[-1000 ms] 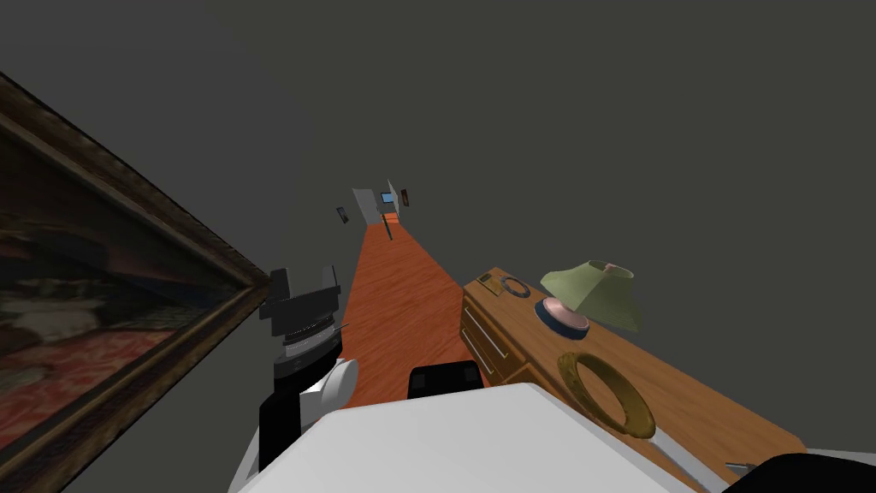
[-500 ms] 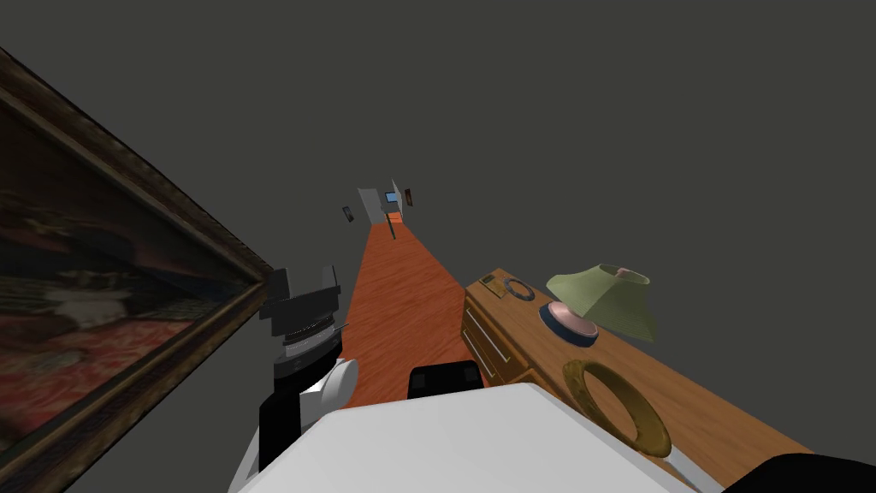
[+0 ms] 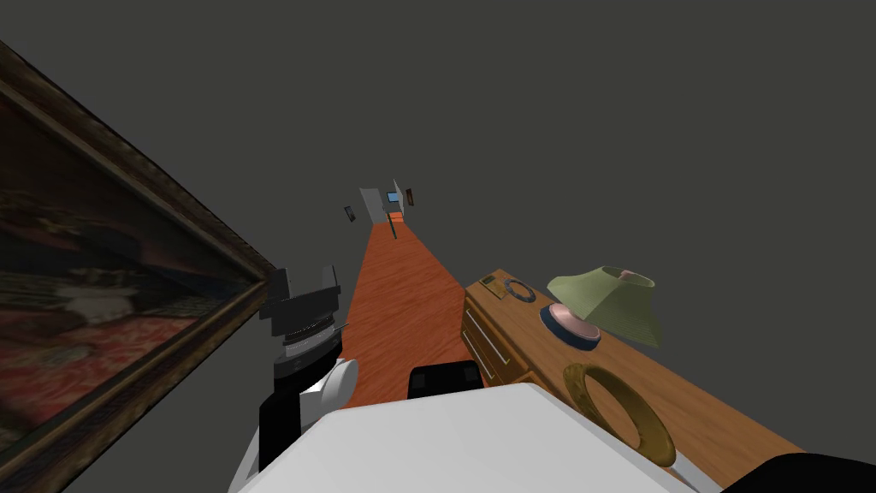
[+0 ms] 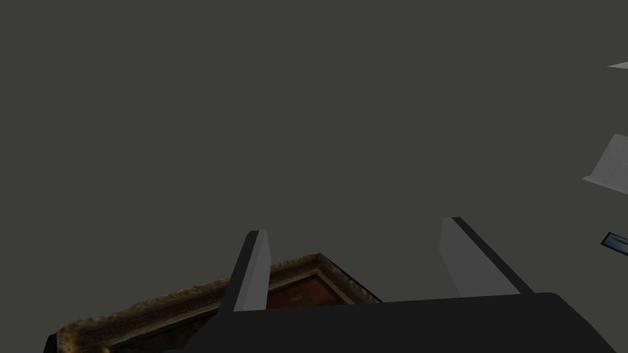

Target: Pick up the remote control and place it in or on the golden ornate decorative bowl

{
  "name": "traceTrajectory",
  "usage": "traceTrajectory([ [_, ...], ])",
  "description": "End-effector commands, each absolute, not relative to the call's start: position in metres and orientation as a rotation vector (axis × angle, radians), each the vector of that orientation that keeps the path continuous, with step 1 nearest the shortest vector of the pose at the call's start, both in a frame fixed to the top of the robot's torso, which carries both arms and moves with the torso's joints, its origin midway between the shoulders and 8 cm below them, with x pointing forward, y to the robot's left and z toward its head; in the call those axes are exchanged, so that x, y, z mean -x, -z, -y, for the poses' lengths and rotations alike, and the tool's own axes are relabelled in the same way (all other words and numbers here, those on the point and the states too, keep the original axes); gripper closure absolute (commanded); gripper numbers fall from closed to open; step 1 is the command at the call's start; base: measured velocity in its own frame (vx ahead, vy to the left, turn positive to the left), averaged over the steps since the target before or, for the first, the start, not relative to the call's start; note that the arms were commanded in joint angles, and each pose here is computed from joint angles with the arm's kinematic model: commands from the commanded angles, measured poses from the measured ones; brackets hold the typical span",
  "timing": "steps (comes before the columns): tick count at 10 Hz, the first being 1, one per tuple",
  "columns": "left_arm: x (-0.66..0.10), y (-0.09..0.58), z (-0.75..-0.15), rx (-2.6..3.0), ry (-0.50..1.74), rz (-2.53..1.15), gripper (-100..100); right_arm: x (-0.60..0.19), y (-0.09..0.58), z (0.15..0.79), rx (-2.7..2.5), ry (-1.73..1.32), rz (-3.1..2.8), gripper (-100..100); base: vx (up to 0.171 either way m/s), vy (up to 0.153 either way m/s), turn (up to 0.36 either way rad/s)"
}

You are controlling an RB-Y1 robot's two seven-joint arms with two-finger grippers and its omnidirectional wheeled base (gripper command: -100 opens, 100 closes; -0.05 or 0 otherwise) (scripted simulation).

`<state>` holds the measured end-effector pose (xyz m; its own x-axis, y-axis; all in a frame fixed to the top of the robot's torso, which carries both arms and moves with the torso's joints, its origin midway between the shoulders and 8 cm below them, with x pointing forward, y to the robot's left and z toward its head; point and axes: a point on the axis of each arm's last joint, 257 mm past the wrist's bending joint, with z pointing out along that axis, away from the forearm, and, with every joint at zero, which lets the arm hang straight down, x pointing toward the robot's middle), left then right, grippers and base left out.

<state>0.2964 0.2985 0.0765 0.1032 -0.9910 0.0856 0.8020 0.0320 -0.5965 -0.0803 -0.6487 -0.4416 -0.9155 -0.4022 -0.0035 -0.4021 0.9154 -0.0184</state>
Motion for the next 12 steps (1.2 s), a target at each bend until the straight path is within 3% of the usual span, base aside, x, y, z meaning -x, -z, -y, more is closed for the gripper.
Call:
traceTrajectory([
  [1,-0.296,-0.076,-0.299,0.583,1.439,-0.403,0,0.08,0.442,0.649,0.644,0.027,-3.067,100,0.0,0.0,0.0],
  [3,-0.296,-0.076,-0.299,0.583,1.439,-0.403,0,0.08,0.442,0.649,0.645,0.029,-3.067,100,0.0,0.0,0.0],
  [4,-0.296,-0.076,-0.299,0.583,1.439,-0.403,0,0.08,0.442,0.649,0.645,0.029,-3.067,0,0.0,0.0,0.0],
  [5,-0.296,-0.076,-0.299,0.583,1.439,-0.403,0,0.074,0.427,0.657,0.66,0.031,-3.063,100,0.001,0.033,-0.097],
  [7,-0.296,-0.076,-0.299,0.583,1.439,-0.403,0,0.071,0.426,0.657,0.662,0.035,-3.063,100,-0.005,0.038,-0.052],
  [8,-0.296,-0.077,-0.299,0.583,1.439,-0.403,0,0.072,0.426,0.657,0.662,0.032,-3.063,0,0.0,0.0,0.0],
  [9,-0.296,-0.076,-0.299,0.583,1.439,-0.403,0,0.07,0.413,0.671,0.677,0.065,-3.072,100,-0.004,0.067,-0.003],
  [12,-0.296,-0.077,-0.299,0.583,1.439,-0.403,0,0.064,0.39,0.695,0.706,0.112,-3.086,100,-0.001,0.113,0.001],
])
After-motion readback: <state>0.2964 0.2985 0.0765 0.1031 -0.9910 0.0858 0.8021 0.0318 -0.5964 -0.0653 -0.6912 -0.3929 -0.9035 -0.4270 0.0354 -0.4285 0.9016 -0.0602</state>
